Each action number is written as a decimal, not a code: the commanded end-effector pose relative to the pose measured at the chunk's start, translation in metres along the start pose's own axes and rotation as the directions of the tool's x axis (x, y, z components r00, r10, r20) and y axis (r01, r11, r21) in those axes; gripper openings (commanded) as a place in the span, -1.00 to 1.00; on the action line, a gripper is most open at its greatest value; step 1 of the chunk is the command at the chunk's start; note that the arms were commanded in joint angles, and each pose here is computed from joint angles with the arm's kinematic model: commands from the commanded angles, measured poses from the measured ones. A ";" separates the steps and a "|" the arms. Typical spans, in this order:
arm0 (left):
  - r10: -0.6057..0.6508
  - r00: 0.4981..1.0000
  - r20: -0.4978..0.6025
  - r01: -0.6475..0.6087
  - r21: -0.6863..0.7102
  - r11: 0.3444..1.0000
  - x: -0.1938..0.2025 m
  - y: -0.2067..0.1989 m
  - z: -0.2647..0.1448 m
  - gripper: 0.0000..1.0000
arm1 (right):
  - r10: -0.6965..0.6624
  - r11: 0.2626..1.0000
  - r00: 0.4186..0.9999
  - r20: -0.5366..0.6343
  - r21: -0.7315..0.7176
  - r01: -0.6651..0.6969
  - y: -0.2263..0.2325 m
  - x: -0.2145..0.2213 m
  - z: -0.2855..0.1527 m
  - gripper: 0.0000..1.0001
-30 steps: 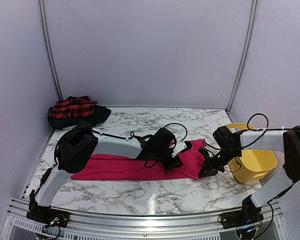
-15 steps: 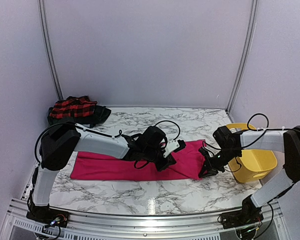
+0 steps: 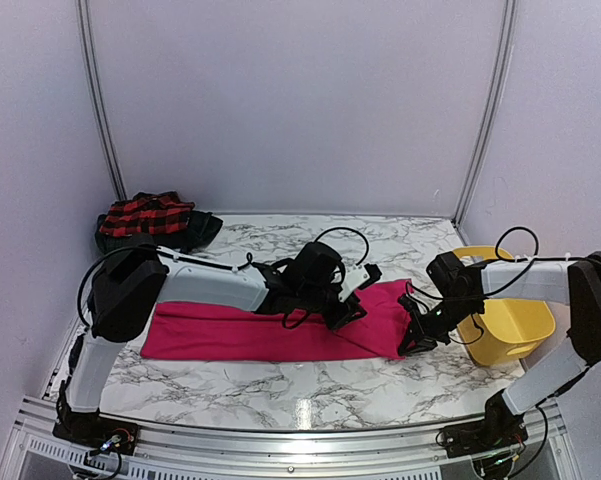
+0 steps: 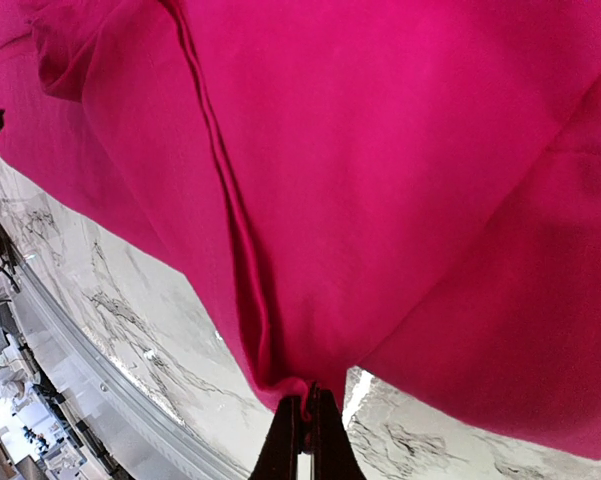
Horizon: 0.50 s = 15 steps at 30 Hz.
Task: Fold and stack the mixed laundry pile
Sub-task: Adjust the rectangle-folded T-shirt at the center of the board.
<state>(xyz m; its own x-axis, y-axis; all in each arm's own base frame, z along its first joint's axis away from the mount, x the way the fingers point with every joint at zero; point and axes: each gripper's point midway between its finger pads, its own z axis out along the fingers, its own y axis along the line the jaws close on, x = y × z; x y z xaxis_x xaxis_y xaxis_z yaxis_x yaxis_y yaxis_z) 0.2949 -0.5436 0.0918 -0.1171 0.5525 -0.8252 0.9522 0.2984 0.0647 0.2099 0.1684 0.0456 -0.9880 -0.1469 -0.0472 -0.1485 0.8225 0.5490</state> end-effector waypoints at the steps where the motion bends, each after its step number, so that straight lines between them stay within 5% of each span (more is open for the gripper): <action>1: -0.029 0.997 -0.077 0.028 -0.016 0.999 0.024 0.003 0.018 -0.24 | -0.004 1.000 1.000 0.013 0.004 0.004 0.003 -0.001 -0.003 -1.00; 9: -0.072 0.988 -0.138 0.070 -0.013 0.997 0.051 0.008 0.041 -0.26 | -0.006 1.000 1.000 0.011 0.003 0.006 0.003 0.000 -0.003 -1.00; 15: -0.066 0.989 -0.130 0.074 0.053 0.996 0.050 -0.003 0.042 -0.62 | -0.006 1.000 1.000 0.005 0.001 0.006 0.002 0.002 -0.002 -1.00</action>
<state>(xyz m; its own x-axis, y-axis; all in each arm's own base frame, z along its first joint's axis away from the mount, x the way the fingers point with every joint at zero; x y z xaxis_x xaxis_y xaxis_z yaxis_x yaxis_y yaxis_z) 0.3026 -0.5482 0.0292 -0.2063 0.6206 -0.7565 0.9455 0.3255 0.0092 0.2095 0.1687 0.0454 -0.9878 -0.1485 -0.0468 -0.1496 0.8221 0.5493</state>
